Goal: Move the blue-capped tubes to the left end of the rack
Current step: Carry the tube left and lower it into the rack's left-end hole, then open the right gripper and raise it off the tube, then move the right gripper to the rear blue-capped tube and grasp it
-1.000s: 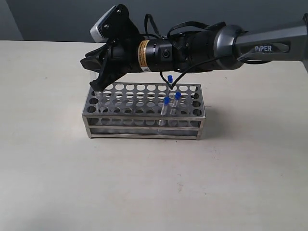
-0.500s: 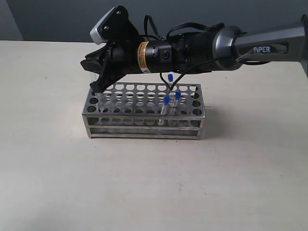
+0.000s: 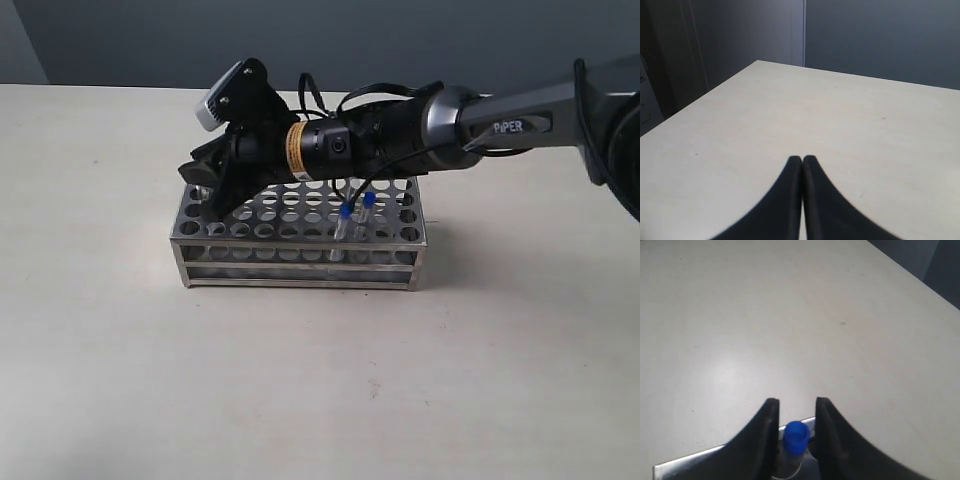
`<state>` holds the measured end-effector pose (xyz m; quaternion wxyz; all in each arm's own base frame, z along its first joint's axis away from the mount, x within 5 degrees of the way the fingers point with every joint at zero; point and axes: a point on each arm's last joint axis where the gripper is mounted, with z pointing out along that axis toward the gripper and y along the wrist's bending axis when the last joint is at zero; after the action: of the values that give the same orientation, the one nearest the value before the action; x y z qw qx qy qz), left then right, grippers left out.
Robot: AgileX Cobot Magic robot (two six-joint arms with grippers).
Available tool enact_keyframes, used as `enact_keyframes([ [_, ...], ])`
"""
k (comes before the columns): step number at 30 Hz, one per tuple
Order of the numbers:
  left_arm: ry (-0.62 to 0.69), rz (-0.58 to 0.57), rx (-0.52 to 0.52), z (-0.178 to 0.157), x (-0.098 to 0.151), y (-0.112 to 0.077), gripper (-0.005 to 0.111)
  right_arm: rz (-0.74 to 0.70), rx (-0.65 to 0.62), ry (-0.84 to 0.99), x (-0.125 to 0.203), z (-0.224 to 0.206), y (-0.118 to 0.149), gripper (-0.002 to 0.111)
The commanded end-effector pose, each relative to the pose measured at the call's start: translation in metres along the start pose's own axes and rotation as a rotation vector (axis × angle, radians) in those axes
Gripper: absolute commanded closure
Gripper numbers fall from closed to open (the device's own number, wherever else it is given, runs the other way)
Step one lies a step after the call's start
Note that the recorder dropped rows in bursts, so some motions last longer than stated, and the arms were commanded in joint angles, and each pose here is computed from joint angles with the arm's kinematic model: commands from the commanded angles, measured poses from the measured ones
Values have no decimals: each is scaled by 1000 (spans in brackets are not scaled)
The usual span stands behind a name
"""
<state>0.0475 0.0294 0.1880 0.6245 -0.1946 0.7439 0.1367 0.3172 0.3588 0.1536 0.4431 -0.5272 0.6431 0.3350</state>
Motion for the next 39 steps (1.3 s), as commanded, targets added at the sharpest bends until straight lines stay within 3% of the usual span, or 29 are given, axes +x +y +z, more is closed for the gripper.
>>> enact_keyframes([
  [1,-11,-3,1,-1,-2,0,106,-10,4,-25,-10,-4,-2,67],
  [7,-11,-3,1,-1,-2,0,106,24,78,-108,-53,-39,-16,65],
  [12,-11,-3,1,-1,-2,0,106,60,221,-144,-74,-88,-48,65],
  [18,-11,-3,1,-1,-2,0,106,174,319,-87,-35,-131,-77,65],
  [21,-11,-3,1,-1,-2,0,106,229,285,-64,-10,-138,-74,65],
  [25,-11,-3,1,-1,-2,0,106,194,279,4,11,-138,-65,65],
  [39,-11,-3,1,-1,-2,0,106,225,265,93,40,-134,-58,65],
])
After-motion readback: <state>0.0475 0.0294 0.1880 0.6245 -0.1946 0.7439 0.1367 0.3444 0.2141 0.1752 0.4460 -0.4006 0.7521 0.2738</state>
